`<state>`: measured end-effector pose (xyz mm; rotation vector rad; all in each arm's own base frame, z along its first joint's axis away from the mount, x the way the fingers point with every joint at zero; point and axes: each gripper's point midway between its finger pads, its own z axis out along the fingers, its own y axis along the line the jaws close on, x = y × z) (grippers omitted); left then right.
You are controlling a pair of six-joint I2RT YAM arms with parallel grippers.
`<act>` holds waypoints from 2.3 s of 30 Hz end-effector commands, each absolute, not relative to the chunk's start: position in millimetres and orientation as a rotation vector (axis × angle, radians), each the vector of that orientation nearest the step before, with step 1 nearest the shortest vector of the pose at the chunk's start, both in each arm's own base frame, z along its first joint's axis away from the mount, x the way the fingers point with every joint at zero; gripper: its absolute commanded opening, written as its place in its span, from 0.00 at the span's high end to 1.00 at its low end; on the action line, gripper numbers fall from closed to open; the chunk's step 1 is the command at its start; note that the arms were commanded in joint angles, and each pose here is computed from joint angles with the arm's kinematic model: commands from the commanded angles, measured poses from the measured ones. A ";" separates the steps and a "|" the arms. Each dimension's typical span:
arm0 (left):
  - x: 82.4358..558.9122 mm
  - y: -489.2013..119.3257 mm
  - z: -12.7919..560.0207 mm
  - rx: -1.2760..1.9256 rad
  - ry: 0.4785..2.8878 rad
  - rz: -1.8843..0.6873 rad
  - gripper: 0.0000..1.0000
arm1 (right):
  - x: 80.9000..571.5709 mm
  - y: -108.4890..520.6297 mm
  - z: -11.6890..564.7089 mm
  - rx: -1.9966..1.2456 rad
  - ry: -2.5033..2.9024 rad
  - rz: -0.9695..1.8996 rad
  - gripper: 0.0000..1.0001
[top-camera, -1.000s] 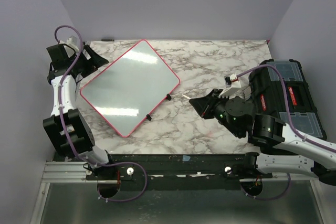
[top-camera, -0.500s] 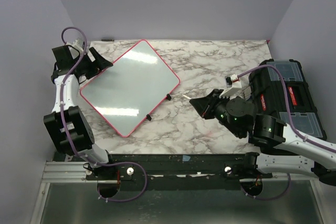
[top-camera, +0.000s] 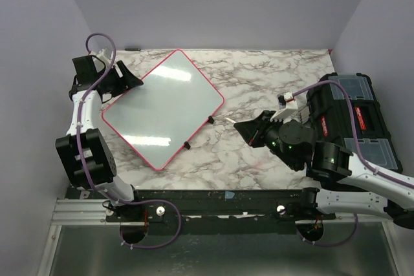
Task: Write a sentence on the whiteboard
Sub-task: Move the whiteboard to the center of the board.
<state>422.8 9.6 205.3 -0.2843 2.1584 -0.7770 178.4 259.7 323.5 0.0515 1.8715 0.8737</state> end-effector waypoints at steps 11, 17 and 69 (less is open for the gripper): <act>405.0 -40.6 172.8 -0.179 2.334 -0.805 0.39 | 175.7 254.2 321.8 0.056 1.859 0.886 0.99; 404.0 -63.1 168.6 -0.107 2.366 -0.821 0.39 | 174.7 251.5 321.5 0.060 1.855 0.891 0.99; 426.3 -174.3 206.7 0.416 2.374 -0.754 0.09 | 176.8 233.4 320.5 0.078 1.849 0.828 0.99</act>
